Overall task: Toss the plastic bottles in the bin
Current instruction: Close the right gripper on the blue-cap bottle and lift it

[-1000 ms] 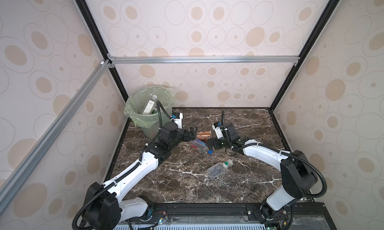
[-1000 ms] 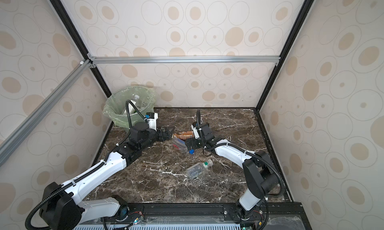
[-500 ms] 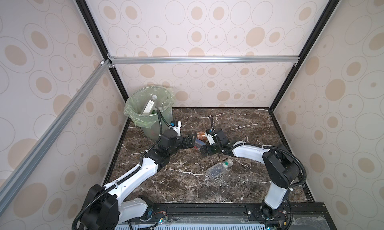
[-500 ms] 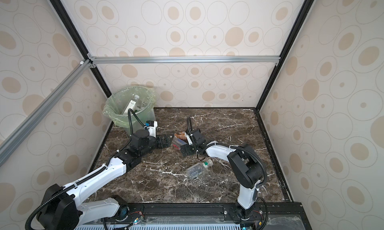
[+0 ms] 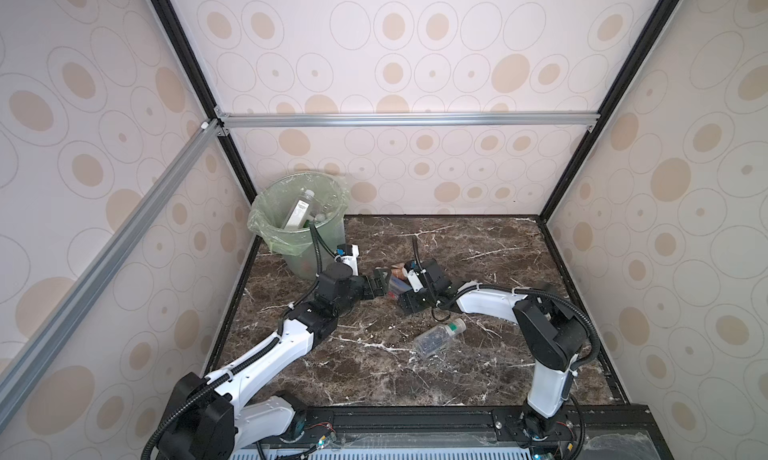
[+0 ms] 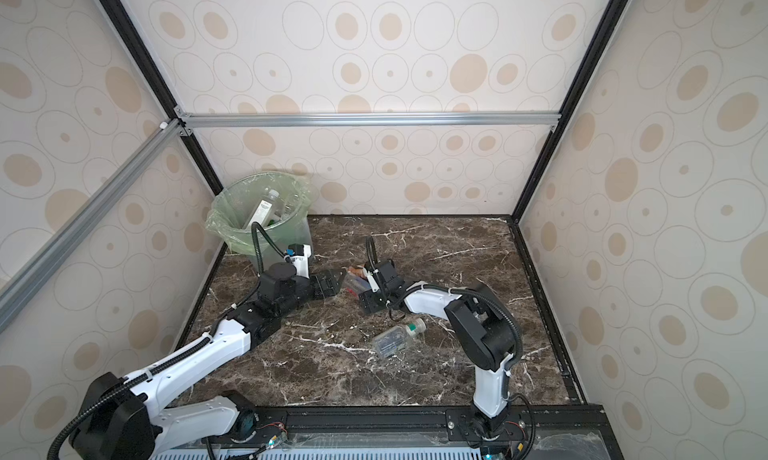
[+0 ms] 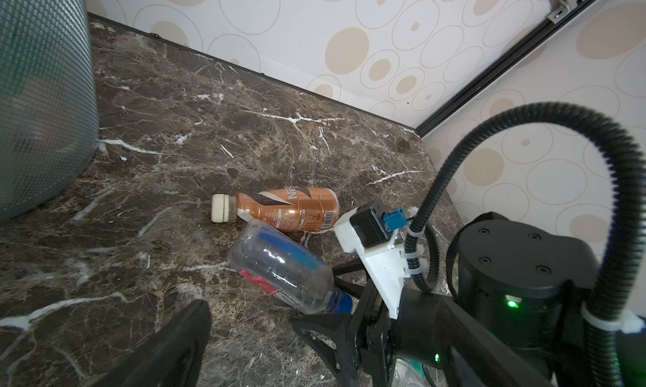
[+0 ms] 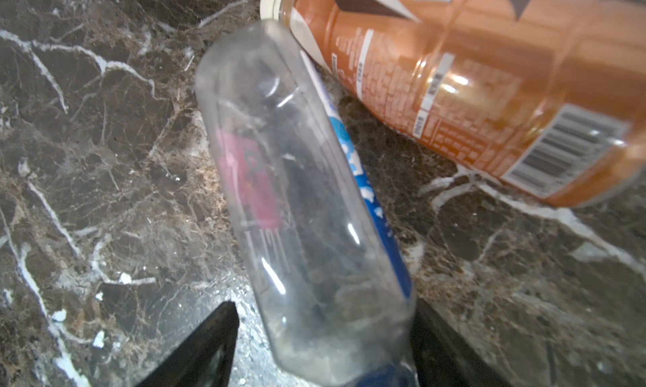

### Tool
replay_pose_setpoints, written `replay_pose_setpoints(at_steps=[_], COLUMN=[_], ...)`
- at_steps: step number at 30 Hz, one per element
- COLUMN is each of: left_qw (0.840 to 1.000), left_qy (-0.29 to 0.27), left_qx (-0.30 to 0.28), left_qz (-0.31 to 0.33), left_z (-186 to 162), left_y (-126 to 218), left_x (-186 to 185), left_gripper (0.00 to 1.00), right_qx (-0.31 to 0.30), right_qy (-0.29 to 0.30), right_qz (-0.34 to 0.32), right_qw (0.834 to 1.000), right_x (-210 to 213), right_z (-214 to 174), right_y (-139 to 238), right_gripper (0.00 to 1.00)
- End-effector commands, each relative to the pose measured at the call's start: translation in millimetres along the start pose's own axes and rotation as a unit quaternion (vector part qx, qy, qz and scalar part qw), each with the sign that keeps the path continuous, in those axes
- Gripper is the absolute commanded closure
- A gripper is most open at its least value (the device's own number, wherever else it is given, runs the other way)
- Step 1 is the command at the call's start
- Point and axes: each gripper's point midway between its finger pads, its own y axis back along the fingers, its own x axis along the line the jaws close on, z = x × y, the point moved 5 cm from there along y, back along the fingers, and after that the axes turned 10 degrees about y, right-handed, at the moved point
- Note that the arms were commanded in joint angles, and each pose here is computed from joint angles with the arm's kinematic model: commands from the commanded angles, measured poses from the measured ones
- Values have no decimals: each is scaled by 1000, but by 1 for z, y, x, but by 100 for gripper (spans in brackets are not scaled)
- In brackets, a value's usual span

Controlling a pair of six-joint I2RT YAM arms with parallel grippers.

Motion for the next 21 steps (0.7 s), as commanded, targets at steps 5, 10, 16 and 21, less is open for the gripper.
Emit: replay_pose_setpoints(at_steps=[5,10,16,21], left_qw=[999,999,998,997], left_qy=[36,51,61,59], left_qx=[-11,-11,-6,-9], left_qz=[-13,-15,-30,-41], left_z=[6,7,17,30], left_y=[1,2,-2,-8], left_x=[2,6,-2,-14], left_gripper=[1,1,1,1], right_qx=[10,9,-21,-62], right_qy=[7,9,15,12], right_qz=[-1,7,12,23], right_qw=[1000,1000,1000,998], right_x=[6,9,17,23], right_z=[0,1,20,44], right_y=[-8,-5,23,54], right_gripper=[31,47,54,54])
